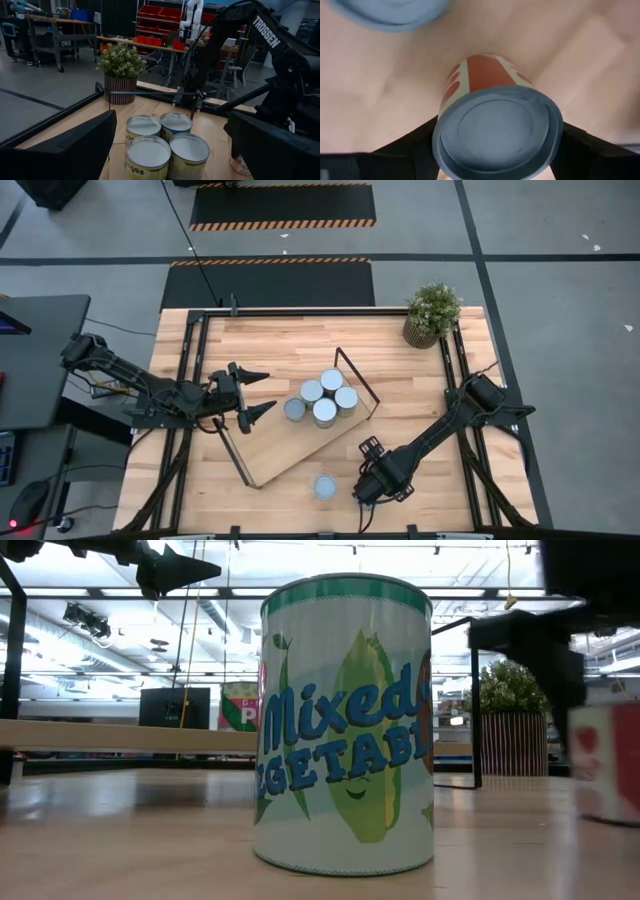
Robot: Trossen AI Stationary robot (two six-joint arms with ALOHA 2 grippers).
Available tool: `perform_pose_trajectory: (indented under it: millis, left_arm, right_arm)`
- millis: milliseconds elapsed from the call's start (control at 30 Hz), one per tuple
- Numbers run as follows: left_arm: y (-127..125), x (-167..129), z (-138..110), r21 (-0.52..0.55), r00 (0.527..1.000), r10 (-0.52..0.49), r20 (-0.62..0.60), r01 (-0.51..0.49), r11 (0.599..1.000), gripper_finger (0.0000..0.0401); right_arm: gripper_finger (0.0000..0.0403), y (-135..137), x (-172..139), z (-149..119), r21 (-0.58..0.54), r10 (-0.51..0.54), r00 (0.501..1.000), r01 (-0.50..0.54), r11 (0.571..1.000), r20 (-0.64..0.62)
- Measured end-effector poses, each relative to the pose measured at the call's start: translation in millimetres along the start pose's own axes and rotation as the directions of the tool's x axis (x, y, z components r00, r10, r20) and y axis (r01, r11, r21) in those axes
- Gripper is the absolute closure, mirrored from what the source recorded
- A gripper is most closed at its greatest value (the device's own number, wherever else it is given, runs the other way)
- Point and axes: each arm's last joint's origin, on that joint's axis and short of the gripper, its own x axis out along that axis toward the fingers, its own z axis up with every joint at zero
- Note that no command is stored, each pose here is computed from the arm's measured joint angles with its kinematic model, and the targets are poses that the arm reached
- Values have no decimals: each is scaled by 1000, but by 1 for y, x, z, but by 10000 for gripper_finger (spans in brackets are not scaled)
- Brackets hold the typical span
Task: Pick and place cans onto a shelf
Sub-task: Put the small canned tomato on the shelf
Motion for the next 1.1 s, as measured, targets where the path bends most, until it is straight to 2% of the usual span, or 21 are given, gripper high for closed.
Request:
perform_pose_trajectory:
  millis: [167,367,733,967,1100]
  left_arm:
    - [0,0,0,-5,1000,0,0,0,1000,12]
    - [0,0,0,-5,1000,0,0,0,1000,12]
    - [0,0,0,-4,1000,0,0,0,1000,12]
    - [0,0,1,-9,1000,-1,6,1,1000,12]
    - [0,0,0,-3,1000,0,0,0,1000,12]
  right_arm:
    - [96,-25,-28,8,28,-86,996,86,996,12]
    - [95,-55,-61,27,46,-184,968,179,983,169]
    - [94,-74,-62,54,12,-272,896,286,958,351]
    - [94,-90,-73,81,-26,-324,868,359,933,376]
    - [94,-104,-72,98,-27,-330,869,365,931,369]
